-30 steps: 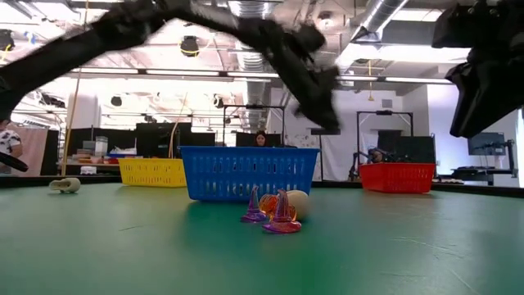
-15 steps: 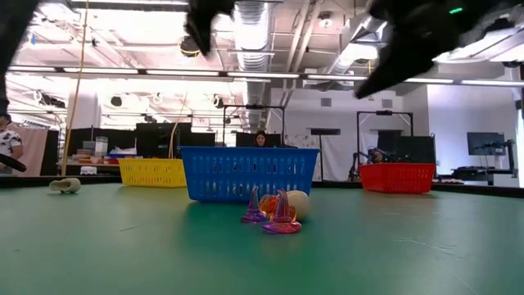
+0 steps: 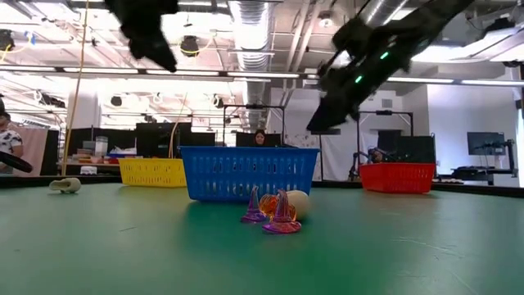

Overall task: Sort Halloween decoration
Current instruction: Put the orange pumpkin toy into the yellow bin

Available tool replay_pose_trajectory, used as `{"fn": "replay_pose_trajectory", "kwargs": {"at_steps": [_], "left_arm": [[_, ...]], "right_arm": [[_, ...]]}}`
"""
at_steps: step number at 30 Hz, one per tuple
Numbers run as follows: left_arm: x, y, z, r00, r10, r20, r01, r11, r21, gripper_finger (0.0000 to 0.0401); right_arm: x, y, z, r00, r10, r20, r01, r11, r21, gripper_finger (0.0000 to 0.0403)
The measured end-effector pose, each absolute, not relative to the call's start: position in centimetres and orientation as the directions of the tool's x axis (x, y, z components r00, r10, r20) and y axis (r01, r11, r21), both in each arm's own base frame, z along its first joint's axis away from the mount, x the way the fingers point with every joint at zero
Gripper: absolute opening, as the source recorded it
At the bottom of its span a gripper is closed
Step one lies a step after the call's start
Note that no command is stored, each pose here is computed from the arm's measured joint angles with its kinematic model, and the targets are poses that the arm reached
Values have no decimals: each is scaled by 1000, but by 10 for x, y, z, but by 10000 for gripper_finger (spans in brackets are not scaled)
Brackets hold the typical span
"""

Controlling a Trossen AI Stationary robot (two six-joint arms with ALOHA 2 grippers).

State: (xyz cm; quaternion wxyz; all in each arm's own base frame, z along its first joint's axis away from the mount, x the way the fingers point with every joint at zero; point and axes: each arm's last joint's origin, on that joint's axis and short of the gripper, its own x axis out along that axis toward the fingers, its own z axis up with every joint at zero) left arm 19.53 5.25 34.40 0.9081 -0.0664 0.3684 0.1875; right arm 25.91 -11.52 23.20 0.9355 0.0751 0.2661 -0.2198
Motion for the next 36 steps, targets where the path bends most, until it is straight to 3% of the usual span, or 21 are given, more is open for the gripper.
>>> {"fn": "replay_pose_trajectory", "kwargs": {"at_steps": [3, 5, 9, 12, 17, 20, 28, 36], "left_arm": [[182, 34, 304, 793, 233, -562, -309, 950, -42, 130], [172, 26, 286, 883, 239, -403, -283, 958, -52, 129], [157, 19, 234, 953, 210, -218, -225, 973, -50, 129], [145, 20, 225, 966, 257, -24, -257, 966, -11, 129], [128, 23, 225, 939, 338, 65, -338, 941, -5, 129], [122, 22, 231, 946, 306, 109, -307, 952, -14, 129], [119, 20, 229, 958, 271, 95, -272, 962, -8, 129], [119, 21, 229, 958, 272, 90, -274, 962, 9, 129]], "right_arm": [[275, -146, 218, 699, -398, -594, 501, 866, 8, 162], [287, -166, 209, 656, -405, -637, 528, 849, 4, 162], [310, -199, 194, 579, -399, -711, 570, 821, 4, 162], [323, -222, 190, 538, -398, -743, 621, 783, 30, 162], [339, -246, 180, 476, -384, -791, 673, 738, 46, 162], [348, -252, 170, 442, -360, -822, 690, 722, 55, 162], [356, -261, 164, 359, -396, -845, 730, 683, -10, 162], [354, -262, 170, 351, -416, -839, 736, 677, -28, 162]]}}
